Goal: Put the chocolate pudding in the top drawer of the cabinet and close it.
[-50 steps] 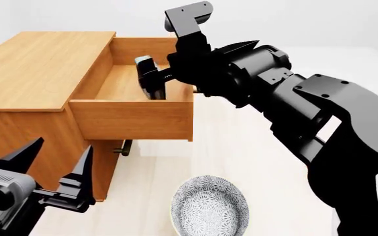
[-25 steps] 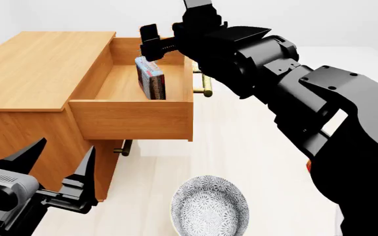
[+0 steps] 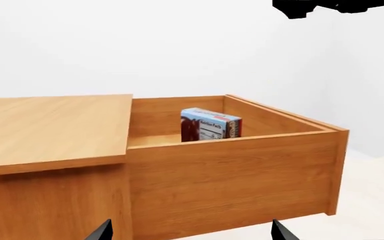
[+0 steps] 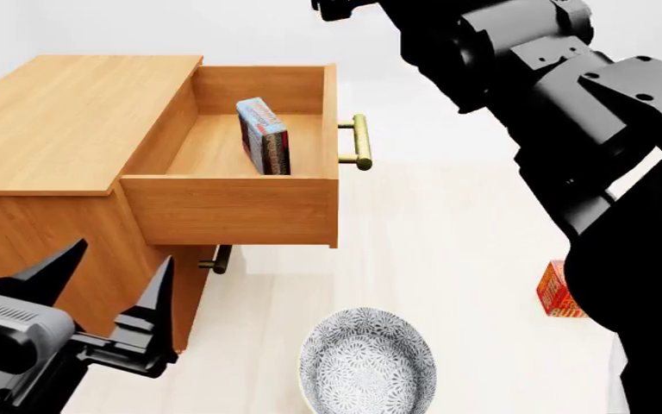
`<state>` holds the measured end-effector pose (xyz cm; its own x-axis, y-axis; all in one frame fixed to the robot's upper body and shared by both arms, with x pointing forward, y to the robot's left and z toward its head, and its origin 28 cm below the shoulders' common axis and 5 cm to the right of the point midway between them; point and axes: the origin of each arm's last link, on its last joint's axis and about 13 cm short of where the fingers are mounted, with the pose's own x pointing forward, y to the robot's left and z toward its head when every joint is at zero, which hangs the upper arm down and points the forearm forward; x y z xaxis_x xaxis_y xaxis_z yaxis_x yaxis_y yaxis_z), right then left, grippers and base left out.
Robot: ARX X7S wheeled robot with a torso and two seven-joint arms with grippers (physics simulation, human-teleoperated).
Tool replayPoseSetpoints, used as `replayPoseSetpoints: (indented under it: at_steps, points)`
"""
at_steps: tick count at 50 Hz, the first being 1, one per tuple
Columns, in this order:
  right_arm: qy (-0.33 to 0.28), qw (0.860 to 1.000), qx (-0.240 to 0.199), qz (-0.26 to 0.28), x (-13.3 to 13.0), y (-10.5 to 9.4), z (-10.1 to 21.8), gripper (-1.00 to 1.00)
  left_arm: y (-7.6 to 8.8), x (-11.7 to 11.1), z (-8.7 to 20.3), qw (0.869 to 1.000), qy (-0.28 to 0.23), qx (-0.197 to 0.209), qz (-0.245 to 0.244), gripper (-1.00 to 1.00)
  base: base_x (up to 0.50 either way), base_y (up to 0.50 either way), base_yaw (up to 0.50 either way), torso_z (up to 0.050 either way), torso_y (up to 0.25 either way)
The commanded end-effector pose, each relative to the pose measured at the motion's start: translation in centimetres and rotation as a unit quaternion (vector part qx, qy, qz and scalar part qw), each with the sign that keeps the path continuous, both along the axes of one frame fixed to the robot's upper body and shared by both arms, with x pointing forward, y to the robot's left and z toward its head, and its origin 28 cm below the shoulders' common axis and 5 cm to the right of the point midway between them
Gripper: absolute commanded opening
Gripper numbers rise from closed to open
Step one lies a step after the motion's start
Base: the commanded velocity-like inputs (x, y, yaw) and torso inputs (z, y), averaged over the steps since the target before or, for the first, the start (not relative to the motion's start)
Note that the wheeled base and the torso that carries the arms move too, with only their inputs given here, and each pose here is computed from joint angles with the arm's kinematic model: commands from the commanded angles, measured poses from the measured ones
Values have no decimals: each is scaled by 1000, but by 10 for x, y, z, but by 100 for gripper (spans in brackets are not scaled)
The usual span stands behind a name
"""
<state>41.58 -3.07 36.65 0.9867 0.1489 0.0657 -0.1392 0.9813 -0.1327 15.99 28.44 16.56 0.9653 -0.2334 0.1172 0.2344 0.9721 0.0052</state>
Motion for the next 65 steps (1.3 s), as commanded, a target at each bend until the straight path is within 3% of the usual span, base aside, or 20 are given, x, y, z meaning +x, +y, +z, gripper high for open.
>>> replayPoseSetpoints:
  at_steps: [1,16,40,65]
  points:
    - [-12,999,0,-52,2,-21,15,100,-4,0,3,1000,-1,5,-5,100,0,0,0,0,0]
    - [-16,995,18,-94,14,-53,-18,100,-9,2,5,1000,0,10,-13,100,0,0,0,0,0]
    - [-25,994,41,-100,-10,-95,-55,100,-18,7,7,1000,4,20,-23,100,0,0,0,0,0]
    - [-37,994,32,-97,-64,-125,-99,100,-29,12,8,999,6,27,-40,100,0,0,0,0,0]
